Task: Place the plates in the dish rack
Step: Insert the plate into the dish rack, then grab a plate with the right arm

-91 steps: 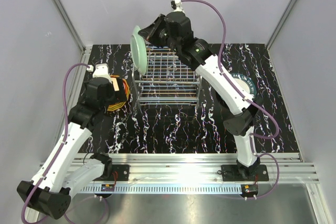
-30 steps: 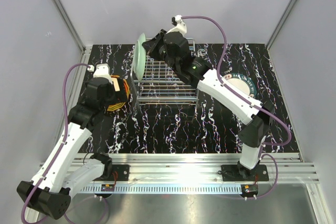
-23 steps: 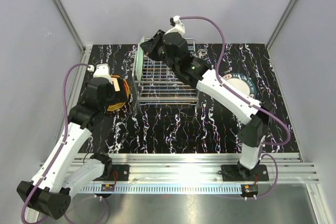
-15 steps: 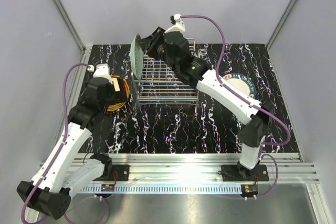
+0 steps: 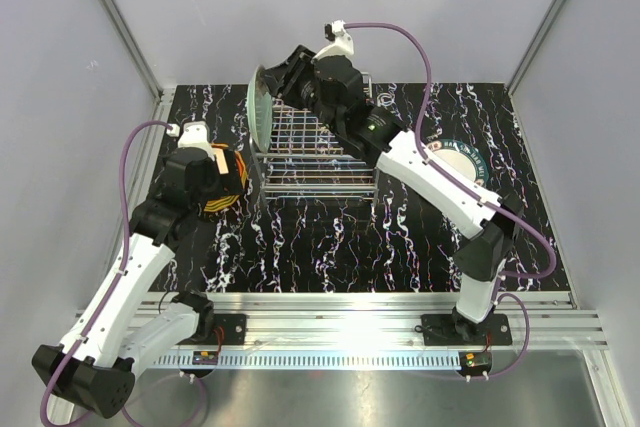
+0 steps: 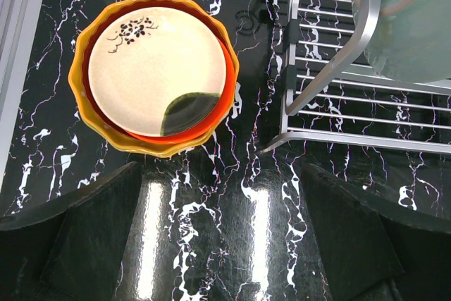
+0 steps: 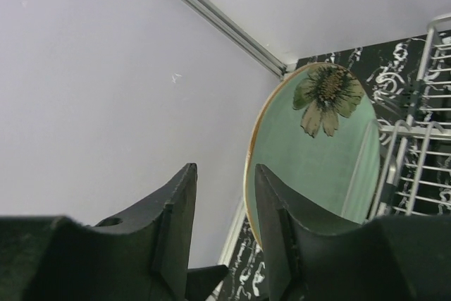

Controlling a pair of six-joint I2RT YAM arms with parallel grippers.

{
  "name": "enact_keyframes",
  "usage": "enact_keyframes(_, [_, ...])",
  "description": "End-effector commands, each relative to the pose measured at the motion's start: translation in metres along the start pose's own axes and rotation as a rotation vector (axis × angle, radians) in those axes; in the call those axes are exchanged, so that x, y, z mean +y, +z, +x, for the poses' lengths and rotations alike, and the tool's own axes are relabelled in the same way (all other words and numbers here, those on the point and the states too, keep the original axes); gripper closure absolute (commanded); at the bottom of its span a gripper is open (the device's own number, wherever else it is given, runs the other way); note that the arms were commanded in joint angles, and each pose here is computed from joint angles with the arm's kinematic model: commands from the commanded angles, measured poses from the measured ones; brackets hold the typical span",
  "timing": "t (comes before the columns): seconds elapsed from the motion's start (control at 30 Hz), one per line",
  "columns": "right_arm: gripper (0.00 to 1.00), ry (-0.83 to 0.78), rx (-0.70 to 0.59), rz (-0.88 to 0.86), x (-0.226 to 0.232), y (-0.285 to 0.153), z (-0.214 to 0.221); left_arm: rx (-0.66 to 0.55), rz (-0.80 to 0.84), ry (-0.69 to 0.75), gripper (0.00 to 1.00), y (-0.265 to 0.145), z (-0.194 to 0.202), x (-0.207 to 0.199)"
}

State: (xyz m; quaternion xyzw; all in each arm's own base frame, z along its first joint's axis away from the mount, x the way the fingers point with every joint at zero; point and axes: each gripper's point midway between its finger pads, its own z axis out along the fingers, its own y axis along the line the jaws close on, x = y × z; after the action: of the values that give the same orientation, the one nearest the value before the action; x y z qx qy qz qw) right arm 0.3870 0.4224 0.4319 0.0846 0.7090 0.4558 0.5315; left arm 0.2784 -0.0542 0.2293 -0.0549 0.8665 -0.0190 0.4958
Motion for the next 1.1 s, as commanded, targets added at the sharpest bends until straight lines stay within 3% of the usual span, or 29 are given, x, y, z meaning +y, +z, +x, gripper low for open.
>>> enact_keyframes(0.0, [0.54,-0.069,-0.031,-0.036,0.023,-0.033,-0.029,-0.063,0.042,-0.021,0.01,-0.001,-0.017,-0.009])
enact_keyframes(0.17, [0.50,-0.198,-0.029,0.112,-0.018,-0.069,-0.036,-0.063,0.040,-0.019,0.01,-0.002,-0.017,-0.009])
enact_keyframes(0.4, [0.41,-0.313,-0.077,0.404,-0.117,-0.148,-0.041,-0.072,0.031,-0.018,0.01,-0.004,-0.019,-0.008])
enact_keyframes(0.63, [0.36,-0.319,-0.074,0.574,-0.197,-0.215,-0.034,-0.082,0.019,-0.016,0.01,-0.006,-0.020,-0.005])
enact_keyframes(0.77, [0.31,-0.302,-0.103,0.767,-0.263,-0.256,-0.041,-0.093,0.005,-0.018,0.01,-0.008,-0.022,-0.001])
enact_keyframes(0.87, [0.27,-0.271,-0.120,0.871,-0.300,-0.272,-0.048,-0.099,0.000,-0.018,0.01,-0.009,-0.024,0.000])
enact_keyframes(1.07, [0.21,-0.249,0.014,0.966,-0.361,-0.246,-0.026,-0.099,-0.014,-0.016,0.01,-0.008,-0.023,0.002])
